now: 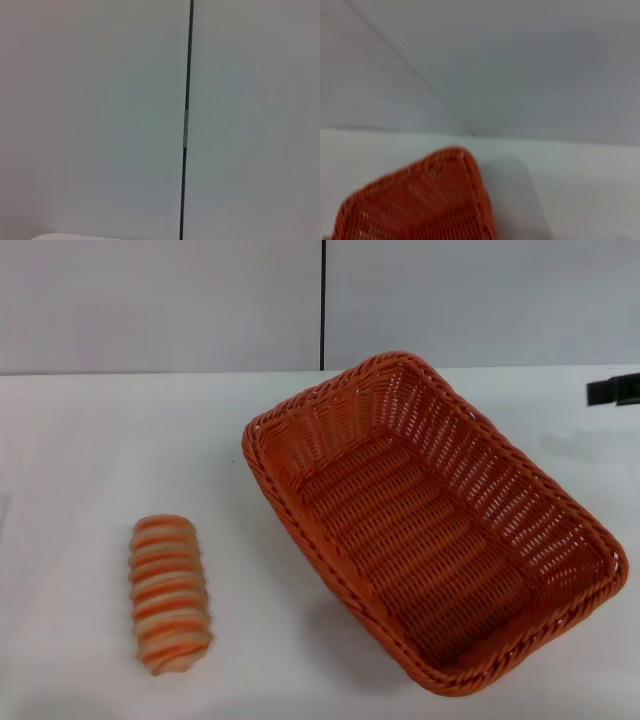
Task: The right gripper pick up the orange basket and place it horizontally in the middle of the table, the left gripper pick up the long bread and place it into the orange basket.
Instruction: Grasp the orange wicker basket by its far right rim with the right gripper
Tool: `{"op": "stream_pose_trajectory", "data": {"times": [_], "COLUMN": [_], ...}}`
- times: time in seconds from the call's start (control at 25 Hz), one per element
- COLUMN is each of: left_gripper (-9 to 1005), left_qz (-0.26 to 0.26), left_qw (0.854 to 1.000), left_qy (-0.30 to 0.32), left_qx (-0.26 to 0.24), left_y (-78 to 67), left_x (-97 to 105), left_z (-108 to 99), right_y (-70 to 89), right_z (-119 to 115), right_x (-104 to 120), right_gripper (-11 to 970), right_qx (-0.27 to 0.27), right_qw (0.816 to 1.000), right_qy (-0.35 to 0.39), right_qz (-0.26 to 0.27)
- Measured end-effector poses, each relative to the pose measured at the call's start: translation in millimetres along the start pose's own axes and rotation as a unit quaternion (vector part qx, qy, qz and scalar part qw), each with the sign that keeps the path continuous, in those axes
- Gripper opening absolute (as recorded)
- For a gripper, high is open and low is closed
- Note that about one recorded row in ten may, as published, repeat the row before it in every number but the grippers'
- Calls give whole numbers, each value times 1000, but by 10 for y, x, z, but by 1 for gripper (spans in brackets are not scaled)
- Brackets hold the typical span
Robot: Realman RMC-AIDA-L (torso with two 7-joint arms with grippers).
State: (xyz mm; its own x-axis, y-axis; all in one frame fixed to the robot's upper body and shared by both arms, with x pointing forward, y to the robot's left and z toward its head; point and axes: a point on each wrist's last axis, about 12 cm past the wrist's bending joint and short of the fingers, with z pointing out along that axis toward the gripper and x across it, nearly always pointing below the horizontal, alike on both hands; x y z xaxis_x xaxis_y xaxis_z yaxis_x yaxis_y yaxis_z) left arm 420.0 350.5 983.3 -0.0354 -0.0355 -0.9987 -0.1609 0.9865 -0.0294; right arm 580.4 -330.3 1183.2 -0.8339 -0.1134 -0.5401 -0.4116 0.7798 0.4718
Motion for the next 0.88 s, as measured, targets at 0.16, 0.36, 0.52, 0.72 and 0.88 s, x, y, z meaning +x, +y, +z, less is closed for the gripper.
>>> {"op": "stream_pose_trajectory", "data": {"times": [0.16, 0.36, 0.52, 0.72, 0.88], "left_gripper": [790, 788, 787, 786, 784], "left_qz": [0, 0, -1, 0, 1], "left_qw": [1000, 1000, 1000, 1000, 1000], "left_qy": [0, 3, 4, 4, 6], "left_qx": [0, -1, -2, -3, -7], "left_y": [-5, 2, 3, 9, 37], "left_x": [-1, 6, 9, 10, 18], "left_z": [6, 3, -1, -3, -31], "right_y": [7, 14, 94, 105, 107], "right_z": [119, 292, 473, 677, 782], "right_x": [-43, -85, -131, -141, -136], "right_gripper": [582, 582, 582, 582, 581], "right_qx": [-7, -24, -39, -39, -33], "right_qw": [999, 998, 998, 997, 997], "right_qy": [32, 48, 52, 59, 65], "right_qz": [8, 17, 15, 23, 23]}}
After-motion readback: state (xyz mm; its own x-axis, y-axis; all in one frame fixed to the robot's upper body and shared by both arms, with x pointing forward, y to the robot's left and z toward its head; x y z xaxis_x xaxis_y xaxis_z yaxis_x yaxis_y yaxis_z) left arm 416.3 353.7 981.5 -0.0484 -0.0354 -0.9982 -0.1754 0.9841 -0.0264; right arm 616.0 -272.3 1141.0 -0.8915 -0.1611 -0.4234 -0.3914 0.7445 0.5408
